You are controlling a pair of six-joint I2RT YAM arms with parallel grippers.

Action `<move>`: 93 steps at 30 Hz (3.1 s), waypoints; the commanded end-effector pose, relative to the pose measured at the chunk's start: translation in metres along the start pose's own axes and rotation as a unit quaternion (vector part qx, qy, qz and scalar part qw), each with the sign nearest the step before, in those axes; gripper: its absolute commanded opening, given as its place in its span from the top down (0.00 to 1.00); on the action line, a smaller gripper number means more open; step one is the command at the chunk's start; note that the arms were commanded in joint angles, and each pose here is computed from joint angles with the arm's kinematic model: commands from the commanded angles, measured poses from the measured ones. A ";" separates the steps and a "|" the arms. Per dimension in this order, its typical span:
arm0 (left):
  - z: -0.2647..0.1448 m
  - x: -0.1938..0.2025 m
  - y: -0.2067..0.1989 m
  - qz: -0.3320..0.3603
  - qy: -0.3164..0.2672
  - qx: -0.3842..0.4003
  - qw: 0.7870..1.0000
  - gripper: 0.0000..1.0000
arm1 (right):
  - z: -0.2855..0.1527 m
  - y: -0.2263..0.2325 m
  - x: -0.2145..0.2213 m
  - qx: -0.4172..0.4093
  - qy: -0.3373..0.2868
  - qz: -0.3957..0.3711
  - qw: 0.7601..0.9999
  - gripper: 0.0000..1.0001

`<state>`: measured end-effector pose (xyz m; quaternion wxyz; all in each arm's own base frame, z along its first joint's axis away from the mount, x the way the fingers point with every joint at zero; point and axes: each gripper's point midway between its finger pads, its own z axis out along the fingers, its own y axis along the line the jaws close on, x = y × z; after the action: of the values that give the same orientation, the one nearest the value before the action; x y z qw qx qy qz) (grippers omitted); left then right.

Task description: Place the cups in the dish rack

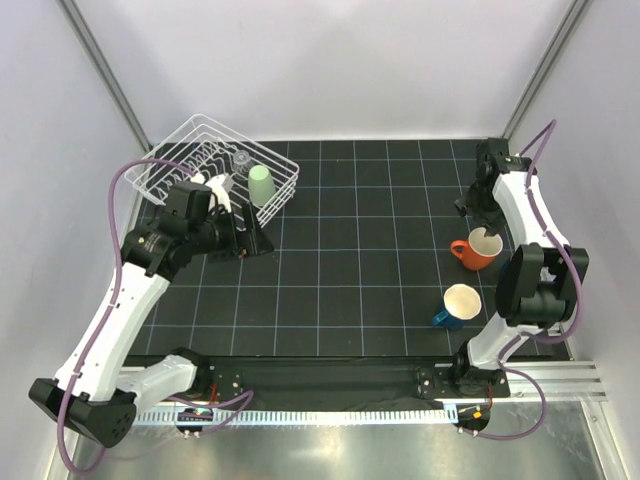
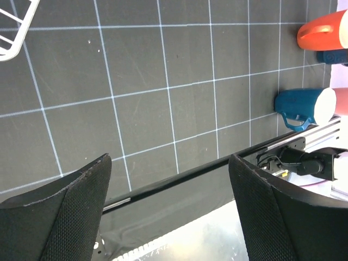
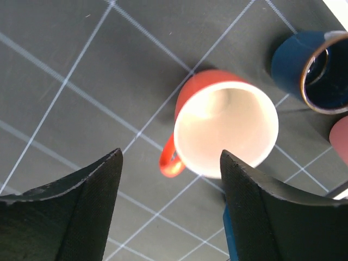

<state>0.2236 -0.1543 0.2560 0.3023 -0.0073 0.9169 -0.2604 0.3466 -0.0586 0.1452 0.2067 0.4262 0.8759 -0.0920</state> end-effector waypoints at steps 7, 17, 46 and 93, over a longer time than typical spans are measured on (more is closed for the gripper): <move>-0.023 -0.003 -0.009 0.010 -0.019 0.014 1.000 0.19 | 0.031 0.010 -0.006 0.005 0.005 0.015 1.000 0.43; -0.031 -0.008 -0.021 -0.012 -0.027 0.033 0.999 0.19 | 0.042 0.009 0.010 -0.002 0.029 -0.003 1.000 0.71; -0.040 -0.068 -0.146 -0.150 0.017 0.316 0.937 0.14 | -0.258 0.170 0.075 -0.604 -0.003 -0.196 0.773 0.96; -0.009 -0.084 -0.169 -0.171 -0.008 0.333 0.927 1.00 | -0.361 0.146 0.172 -0.742 0.007 -0.207 0.638 0.39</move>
<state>0.2538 -0.2972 0.3759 0.1415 -0.1354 0.7359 -0.6481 0.2701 0.2942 0.4053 0.3948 -0.0487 0.6571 0.6403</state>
